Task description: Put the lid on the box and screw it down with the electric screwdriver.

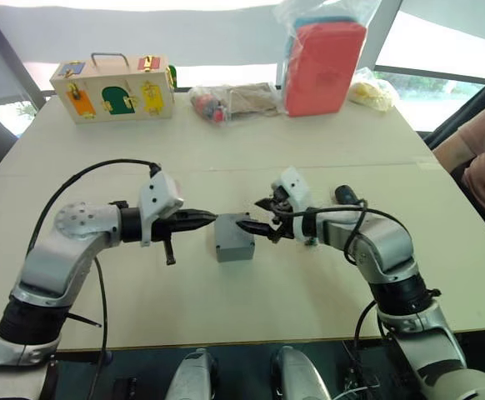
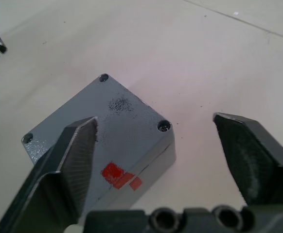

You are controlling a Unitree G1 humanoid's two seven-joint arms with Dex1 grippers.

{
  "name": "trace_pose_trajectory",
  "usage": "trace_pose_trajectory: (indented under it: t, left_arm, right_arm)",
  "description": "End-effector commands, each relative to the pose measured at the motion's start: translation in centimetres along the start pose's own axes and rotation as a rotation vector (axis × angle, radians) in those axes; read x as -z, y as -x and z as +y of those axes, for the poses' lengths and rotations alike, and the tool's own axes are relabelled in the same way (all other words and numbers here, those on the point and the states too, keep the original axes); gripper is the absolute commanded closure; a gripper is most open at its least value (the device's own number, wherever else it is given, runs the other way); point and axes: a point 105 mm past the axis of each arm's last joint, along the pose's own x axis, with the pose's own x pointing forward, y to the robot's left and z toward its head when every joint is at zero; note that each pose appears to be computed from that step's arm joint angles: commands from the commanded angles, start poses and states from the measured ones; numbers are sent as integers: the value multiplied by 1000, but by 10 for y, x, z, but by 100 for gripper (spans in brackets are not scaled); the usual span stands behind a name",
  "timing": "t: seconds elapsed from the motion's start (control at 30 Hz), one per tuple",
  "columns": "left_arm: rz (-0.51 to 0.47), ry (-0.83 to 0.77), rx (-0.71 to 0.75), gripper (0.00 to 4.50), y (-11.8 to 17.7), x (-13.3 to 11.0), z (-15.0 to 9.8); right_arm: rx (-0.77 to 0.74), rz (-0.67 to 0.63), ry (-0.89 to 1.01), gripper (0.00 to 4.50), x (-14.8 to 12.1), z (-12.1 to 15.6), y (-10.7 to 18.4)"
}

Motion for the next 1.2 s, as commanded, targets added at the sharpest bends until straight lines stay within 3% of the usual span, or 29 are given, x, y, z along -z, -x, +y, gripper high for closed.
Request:
trace_pose_trajectory:
  t: [0.03, 0.13, 0.27, 0.4, 0.6, 0.83, 1.13, 1.2]
  left_arm:
    - [-50, -29, 2, 450, -1, -13, 1]
    - [-64, -37, 13, 450, -5, -15, 2]
    - [-99, -49, 38, 450, -11, -23, 3]
    - [-126, -64, 74, 450, -16, -27, 1]
    - [-196, -97, 117, 450, -29, -36, -5]
    - [-227, -78, 117, 450, -35, -35, -12]
    - [-235, -73, 52, 450, -37, -36, -13]
    - [-240, -65, 24, 450, -36, -36, -10]
  right_arm:
    - [45, -59, 95, 2, -32, -6, 30]
    - [130, 6, 104, 2, -35, -22, 55]
    - [287, 266, 68, 2, -24, -53, 99]
    - [340, 404, 23, 2, -21, -67, 125]
    - [464, 654, -120, 2, 15, -103, 154]
    - [479, 785, -243, 2, 45, -121, 146]
    - [401, 883, -329, 2, 69, -119, 130]
    - [379, 891, -318, 72, 68, -117, 125]
